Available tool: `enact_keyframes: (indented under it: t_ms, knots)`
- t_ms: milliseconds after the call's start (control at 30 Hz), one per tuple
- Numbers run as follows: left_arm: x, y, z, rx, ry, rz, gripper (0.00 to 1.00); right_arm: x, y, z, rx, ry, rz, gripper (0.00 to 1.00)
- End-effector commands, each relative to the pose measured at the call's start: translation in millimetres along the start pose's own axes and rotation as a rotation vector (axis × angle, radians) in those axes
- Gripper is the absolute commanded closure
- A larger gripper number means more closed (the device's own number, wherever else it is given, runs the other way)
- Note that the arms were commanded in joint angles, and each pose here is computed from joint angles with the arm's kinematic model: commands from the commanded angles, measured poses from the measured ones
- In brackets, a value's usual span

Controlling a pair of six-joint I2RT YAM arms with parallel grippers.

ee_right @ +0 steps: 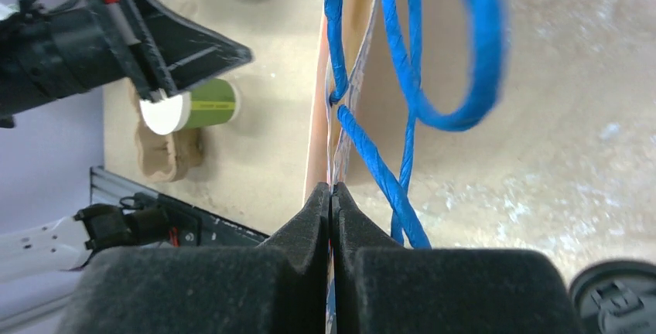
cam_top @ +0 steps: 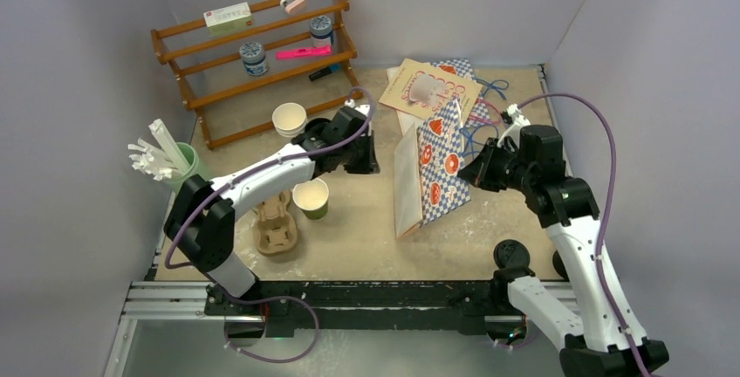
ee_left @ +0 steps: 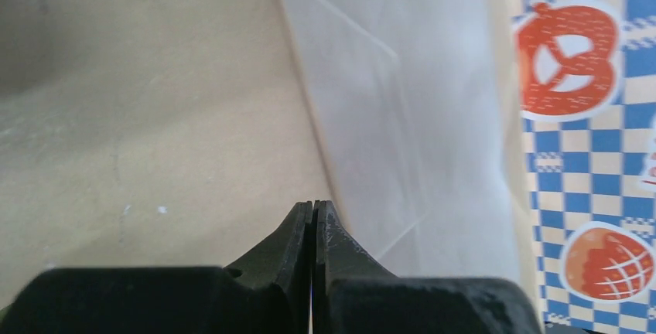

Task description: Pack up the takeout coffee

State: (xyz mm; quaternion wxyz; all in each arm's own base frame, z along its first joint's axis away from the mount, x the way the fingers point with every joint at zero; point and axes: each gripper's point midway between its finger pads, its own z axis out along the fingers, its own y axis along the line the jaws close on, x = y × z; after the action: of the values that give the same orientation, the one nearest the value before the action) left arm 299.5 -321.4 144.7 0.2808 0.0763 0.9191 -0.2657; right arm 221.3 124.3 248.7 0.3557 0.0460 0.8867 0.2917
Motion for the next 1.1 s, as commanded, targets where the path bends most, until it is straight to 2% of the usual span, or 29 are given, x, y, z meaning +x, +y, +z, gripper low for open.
enact_keyframes:
  t_ms: [0, 67, 100, 200, 267, 333, 433, 633, 800, 900, 967, 1000, 1067]
  knots:
    - [-8, 2, -17, 0.074, -0.033, -0.03, 1.0, 19, -30, -7, 0.152, 0.014, 0.067, 1.0]
    - [-8, -2, -20, 0.095, -0.029, -0.018, 1.0, 16, -19, -7, 0.093, 0.004, 0.035, 1.0]
    - [-9, -9, -23, 0.128, -0.03, -0.012, 0.93, 10, -14, -7, 0.068, -0.019, 0.018, 1.0]
    - [-15, -40, -31, 0.241, -0.043, -0.006, 0.59, 6, 7, -7, -0.049, -0.006, -0.018, 1.0]
    - [-13, -64, -35, 0.293, -0.047, 0.01, 0.41, 5, 19, -6, -0.113, 0.006, -0.03, 1.0]
    - [-7, -81, -35, 0.321, -0.036, 0.018, 0.31, 3, 29, -7, -0.162, 0.01, -0.037, 1.0]
    - [6, -84, -25, 0.325, -0.001, -0.007, 0.26, 1, 36, -8, -0.198, 0.012, -0.048, 1.0]
    - [14, -74, -4, 0.28, 0.028, -0.025, 0.24, 2, 38, -9, -0.2, 0.021, -0.054, 1.0]
    - [21, -52, 14, 0.147, 0.08, -0.005, 0.27, 5, 35, -11, -0.181, 0.028, -0.05, 1.0]
    - [25, -29, 18, 0.021, 0.122, 0.001, 0.44, 2, 24, -13, -0.102, 0.014, -0.031, 1.0]
    - [22, -15, 12, -0.037, 0.122, -0.007, 0.6, 8, 12, -17, -0.024, 0.035, 0.005, 1.0]
    - [20, -8, 9, -0.049, 0.116, -0.018, 0.68, 9, -1, -17, 0.05, 0.037, 0.016, 1.0]
    - [19, 1, 3, -0.038, 0.105, -0.042, 0.78, 15, -26, -18, 0.184, 0.054, 0.027, 1.0]
